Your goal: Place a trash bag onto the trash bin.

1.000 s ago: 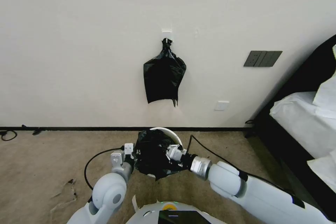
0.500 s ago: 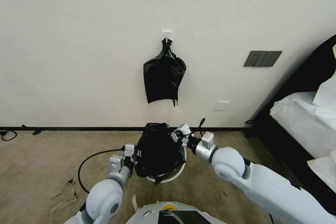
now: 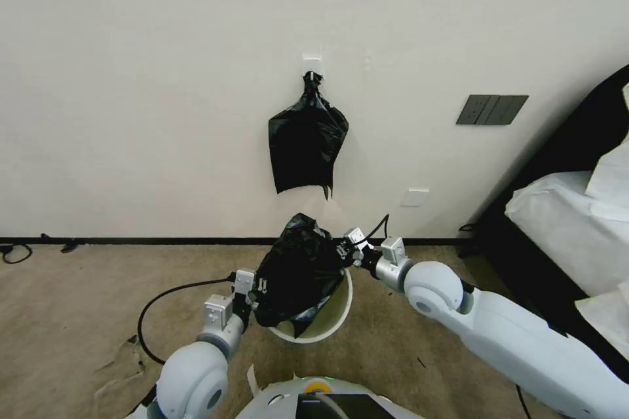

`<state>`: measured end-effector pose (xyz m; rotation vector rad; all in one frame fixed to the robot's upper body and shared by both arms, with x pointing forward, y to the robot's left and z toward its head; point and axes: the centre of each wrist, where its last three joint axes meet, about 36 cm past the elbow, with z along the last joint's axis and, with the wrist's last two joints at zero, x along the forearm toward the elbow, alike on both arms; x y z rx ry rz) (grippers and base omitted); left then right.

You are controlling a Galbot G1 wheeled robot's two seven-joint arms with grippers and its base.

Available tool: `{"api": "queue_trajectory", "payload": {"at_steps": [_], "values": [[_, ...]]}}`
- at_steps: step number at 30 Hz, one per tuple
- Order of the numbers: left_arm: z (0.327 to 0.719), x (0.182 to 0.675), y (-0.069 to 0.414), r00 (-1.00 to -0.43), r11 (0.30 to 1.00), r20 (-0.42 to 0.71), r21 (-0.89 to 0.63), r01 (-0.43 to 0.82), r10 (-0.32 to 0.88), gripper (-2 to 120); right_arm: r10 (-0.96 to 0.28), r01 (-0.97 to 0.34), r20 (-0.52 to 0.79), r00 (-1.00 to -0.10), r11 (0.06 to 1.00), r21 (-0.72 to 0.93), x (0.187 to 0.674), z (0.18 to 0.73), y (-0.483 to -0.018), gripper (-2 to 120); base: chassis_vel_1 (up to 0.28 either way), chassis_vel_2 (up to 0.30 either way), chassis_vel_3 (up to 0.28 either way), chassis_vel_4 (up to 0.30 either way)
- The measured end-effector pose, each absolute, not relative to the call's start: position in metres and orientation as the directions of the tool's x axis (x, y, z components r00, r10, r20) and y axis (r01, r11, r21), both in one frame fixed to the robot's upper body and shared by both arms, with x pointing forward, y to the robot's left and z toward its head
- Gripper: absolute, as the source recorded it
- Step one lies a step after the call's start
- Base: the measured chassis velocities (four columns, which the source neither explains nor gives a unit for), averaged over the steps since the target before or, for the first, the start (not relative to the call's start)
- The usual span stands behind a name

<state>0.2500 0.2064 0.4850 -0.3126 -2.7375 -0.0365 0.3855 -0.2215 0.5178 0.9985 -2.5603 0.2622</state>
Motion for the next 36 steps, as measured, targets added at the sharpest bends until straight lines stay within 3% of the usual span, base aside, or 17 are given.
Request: {"api": "queue_trajectory", "payload": {"at_steps": [6,13,25,28,36], "values": [[0.484,0.25,0.208,-0.917,0.973,0.331,-0.03,0.227,0.224,1,-0.602,-0.669,0.454,-0.657,0.743,0.018,0.389,0.522,-0.244,0,0.0,0.0,0.0,0.0],[0.483,0.254,0.209,-0.93,0.976,0.294,-0.039,0.216,0.218,1,-0.642,-0.617,0.484,-0.594,0.75,0.237,0.396,0.524,-0.261,0,0.0,0.0,0.0,0.0],[0.477,0.258,0.211,-0.93,0.98,0.308,-0.082,0.183,0.2,1,-0.644,-0.535,0.44,-0.626,0.765,0.359,0.395,0.526,-0.266,1,0.0,0.0,0.0,0.0],[0.475,0.261,0.214,-0.924,0.981,0.332,-0.108,0.162,0.189,1,-0.617,-0.472,0.422,-0.664,0.784,0.404,0.394,0.525,-0.275,15,0.0,0.0,0.0,0.0],[0.47,0.268,0.22,-0.913,0.981,0.368,-0.141,0.134,0.177,1,-0.581,-0.348,0.403,-0.707,0.782,0.516,0.388,0.521,-0.301,40,0.0,0.0,0.0,0.0]]}}
